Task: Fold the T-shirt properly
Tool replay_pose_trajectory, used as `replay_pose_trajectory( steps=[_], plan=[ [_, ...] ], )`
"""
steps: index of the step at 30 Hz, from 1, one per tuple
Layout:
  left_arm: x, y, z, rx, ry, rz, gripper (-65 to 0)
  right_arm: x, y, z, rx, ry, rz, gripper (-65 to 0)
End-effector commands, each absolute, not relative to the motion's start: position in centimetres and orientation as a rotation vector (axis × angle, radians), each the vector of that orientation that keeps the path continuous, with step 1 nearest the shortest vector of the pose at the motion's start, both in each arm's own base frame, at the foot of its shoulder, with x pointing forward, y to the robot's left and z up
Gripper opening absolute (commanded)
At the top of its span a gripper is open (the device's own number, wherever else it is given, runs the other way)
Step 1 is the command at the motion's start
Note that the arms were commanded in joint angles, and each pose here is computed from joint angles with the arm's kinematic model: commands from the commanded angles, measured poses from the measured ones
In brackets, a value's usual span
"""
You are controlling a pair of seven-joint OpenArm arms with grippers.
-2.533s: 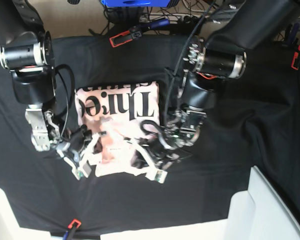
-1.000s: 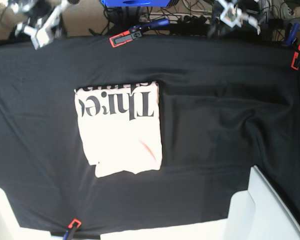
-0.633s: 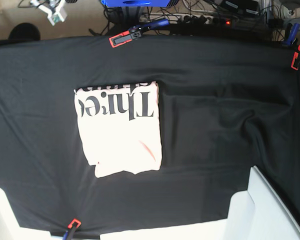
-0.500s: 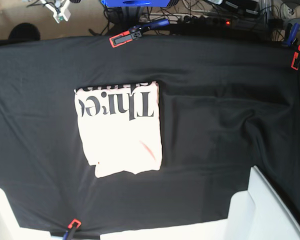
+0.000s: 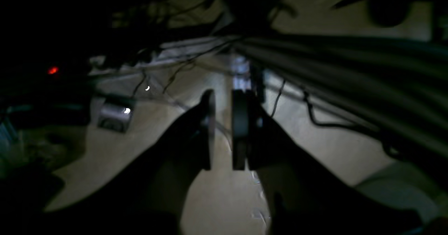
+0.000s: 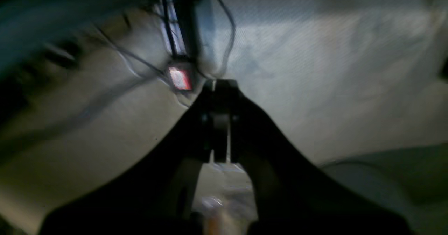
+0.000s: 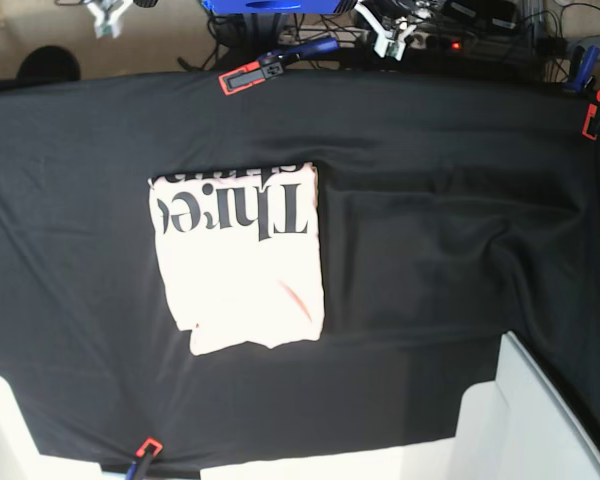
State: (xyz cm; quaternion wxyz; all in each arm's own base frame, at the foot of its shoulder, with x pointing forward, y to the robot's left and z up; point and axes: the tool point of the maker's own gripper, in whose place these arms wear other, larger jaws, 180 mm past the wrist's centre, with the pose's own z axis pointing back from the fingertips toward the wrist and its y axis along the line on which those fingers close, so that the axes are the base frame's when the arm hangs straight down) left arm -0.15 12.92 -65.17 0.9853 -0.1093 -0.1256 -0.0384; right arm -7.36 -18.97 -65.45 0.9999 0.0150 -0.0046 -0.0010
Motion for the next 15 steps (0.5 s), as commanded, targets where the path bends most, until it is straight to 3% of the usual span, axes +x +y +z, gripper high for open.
replay_pose_trajectory(
  steps=[1, 15],
  plan=[
    [-0.5, 12.8, -65.2, -0.22, -0.251, -0.075, -57.8, -7.9, -19.6, -65.3, 0.015, -0.008, 0.032, -64.9],
    [0.8, 13.9, -65.1, -0.202, -0.284, -0.09, -57.8, -9.7, -18.4, -65.2, 0.009, 0.01, -0.073, -64.9]
  ],
)
